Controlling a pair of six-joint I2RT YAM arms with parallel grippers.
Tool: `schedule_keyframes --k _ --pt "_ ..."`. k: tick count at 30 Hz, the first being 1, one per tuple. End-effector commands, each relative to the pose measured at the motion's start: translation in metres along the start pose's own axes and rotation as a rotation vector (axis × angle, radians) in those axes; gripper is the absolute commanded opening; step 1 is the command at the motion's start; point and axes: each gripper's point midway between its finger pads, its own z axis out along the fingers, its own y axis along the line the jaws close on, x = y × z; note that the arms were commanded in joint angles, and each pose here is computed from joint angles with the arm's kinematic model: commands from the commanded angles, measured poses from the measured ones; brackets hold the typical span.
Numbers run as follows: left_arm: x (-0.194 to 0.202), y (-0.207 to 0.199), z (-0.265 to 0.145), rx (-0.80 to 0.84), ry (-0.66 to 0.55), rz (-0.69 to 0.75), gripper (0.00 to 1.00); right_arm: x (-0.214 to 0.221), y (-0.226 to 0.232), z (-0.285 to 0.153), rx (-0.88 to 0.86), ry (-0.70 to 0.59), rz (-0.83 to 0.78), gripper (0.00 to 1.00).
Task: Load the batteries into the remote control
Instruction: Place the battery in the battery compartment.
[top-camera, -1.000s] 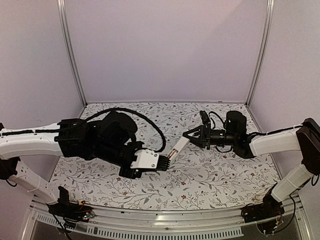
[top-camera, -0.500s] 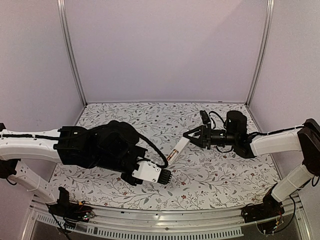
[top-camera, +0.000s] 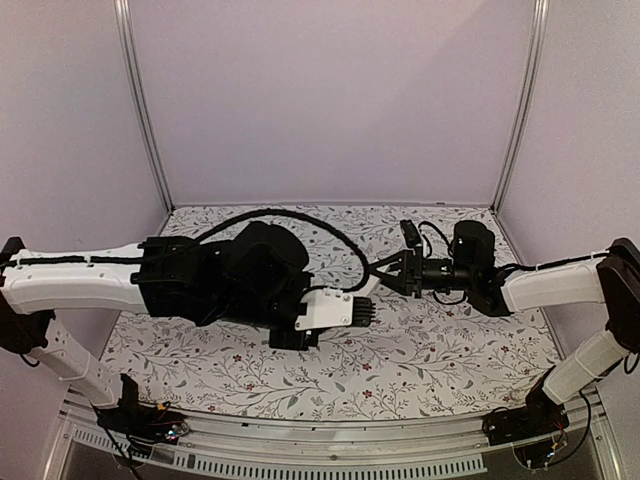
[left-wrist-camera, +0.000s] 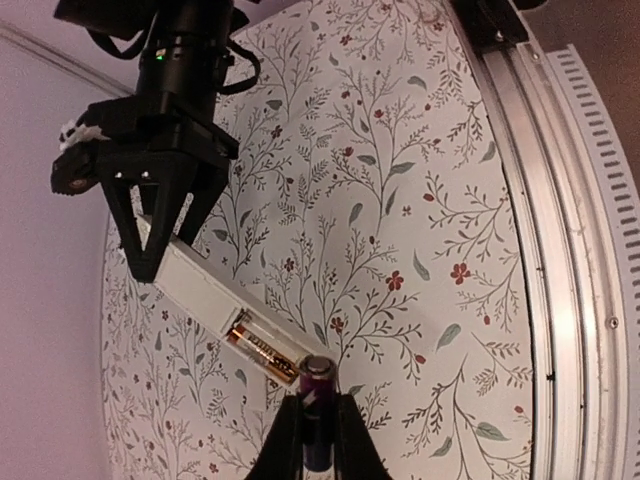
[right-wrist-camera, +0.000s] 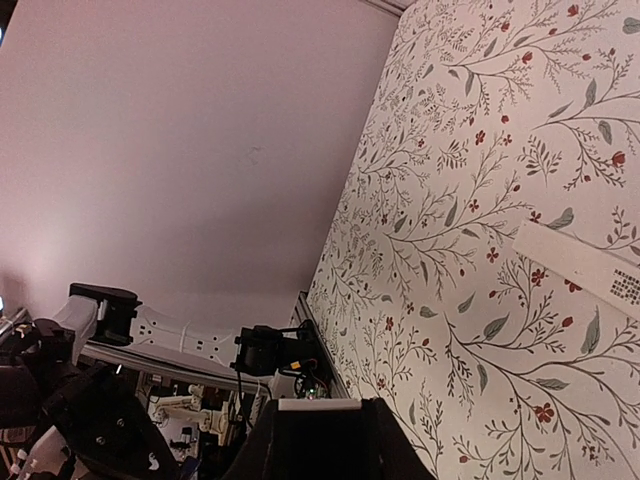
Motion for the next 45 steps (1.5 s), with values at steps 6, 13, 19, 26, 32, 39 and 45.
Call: schedule_keyframes --k 6,13,19,26,32,39,45 --pt "0.039 0.018 0.040 0.151 0.249 -0.639 0.00 -0.006 0.008 0.000 -0.019 -0.036 -0.013 0.00" --pt "0.043 0.024 0.053 0.272 0.258 -0.853 0.00 -0.009 0.003 0.002 -0.005 -0.051 0.016 0.00" --pt "0.049 0.027 0.064 0.269 0.306 -0.901 0.00 -0.009 -0.008 0.003 0.032 -0.063 0.059 0.00" --pt "0.057 0.031 0.075 0.243 0.358 -0.945 0.00 -0.010 -0.009 0.003 0.041 -0.073 0.068 0.00" --pt "0.067 0.040 0.082 0.189 0.399 -0.964 0.00 -0.010 -0.008 0.003 0.037 -0.072 0.065 0.00" --pt "0.075 0.046 0.087 0.160 0.427 -0.981 0.00 -0.010 -0.008 0.002 0.038 -0.077 0.065 0.00" --pt "0.077 0.048 0.093 0.146 0.448 -0.980 0.00 -0.011 -0.008 0.003 0.038 -0.079 0.074 0.00"
